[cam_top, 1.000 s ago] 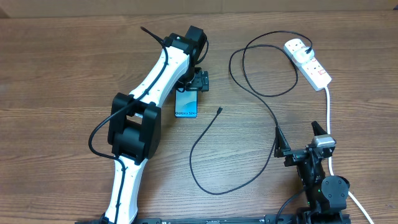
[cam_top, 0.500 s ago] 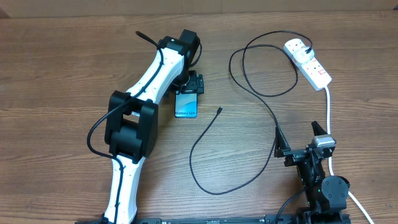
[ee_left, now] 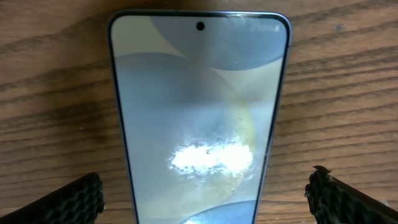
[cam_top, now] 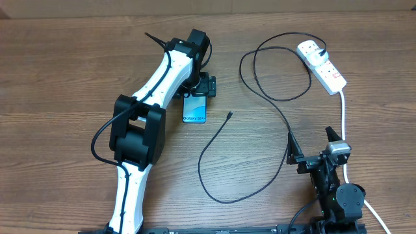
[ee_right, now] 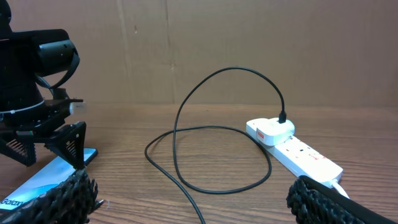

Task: Plug charger to phone and switch on socket
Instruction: 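Lower the open left gripper around the phone's top edge, then close the left gripper on the phone and lift it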

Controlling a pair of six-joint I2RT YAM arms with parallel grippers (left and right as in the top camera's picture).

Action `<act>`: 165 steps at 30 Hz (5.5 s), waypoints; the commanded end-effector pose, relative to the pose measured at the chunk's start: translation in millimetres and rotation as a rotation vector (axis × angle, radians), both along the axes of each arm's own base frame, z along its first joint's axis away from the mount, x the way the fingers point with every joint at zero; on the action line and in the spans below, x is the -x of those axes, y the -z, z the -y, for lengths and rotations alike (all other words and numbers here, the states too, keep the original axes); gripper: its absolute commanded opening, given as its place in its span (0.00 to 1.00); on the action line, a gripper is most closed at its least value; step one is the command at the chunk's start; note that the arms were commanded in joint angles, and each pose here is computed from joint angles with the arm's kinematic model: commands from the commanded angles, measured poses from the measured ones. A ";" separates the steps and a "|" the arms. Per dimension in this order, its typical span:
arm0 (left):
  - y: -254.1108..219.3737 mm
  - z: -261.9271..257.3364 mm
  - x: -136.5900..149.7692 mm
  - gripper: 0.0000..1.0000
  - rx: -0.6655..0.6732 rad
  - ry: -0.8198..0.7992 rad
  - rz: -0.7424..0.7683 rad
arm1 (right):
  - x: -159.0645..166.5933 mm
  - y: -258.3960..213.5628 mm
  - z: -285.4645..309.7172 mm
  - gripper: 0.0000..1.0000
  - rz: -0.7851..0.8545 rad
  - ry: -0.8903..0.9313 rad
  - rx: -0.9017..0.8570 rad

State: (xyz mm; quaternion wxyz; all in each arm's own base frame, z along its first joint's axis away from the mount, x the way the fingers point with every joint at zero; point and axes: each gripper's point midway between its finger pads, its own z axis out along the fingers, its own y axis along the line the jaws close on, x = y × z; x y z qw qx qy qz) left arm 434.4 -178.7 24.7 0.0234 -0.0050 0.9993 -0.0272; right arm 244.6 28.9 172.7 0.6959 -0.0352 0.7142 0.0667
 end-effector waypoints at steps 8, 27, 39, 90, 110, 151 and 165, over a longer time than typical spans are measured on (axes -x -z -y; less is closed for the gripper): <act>6.1 -6.4 0.7 1.00 -0.046 -0.011 -0.001 | -0.2 1.8 1.0 1.00 0.004 0.008 0.002; 14.6 -6.1 -2.5 1.00 -0.087 -0.064 0.018 | -0.2 1.8 1.0 1.00 0.004 0.008 0.002; 48.6 -7.5 7.7 1.00 -0.113 -0.058 -0.058 | -0.2 1.8 1.0 1.00 0.004 0.008 0.002; 64.1 -8.4 23.4 0.76 -0.080 -0.071 -0.156 | -0.2 1.8 1.0 1.00 0.004 0.008 0.002; 23.5 -4.9 15.3 0.74 -0.077 -0.072 -0.154 | -0.2 1.8 1.0 1.00 0.004 0.008 0.002; -26.5 22.6 33.6 1.00 0.069 -0.191 -0.271 | -0.2 1.8 1.0 1.00 0.004 0.008 0.002; -8.6 50.1 36.9 1.00 -0.074 -0.318 -0.152 | -0.2 1.8 1.0 1.00 0.004 0.008 0.002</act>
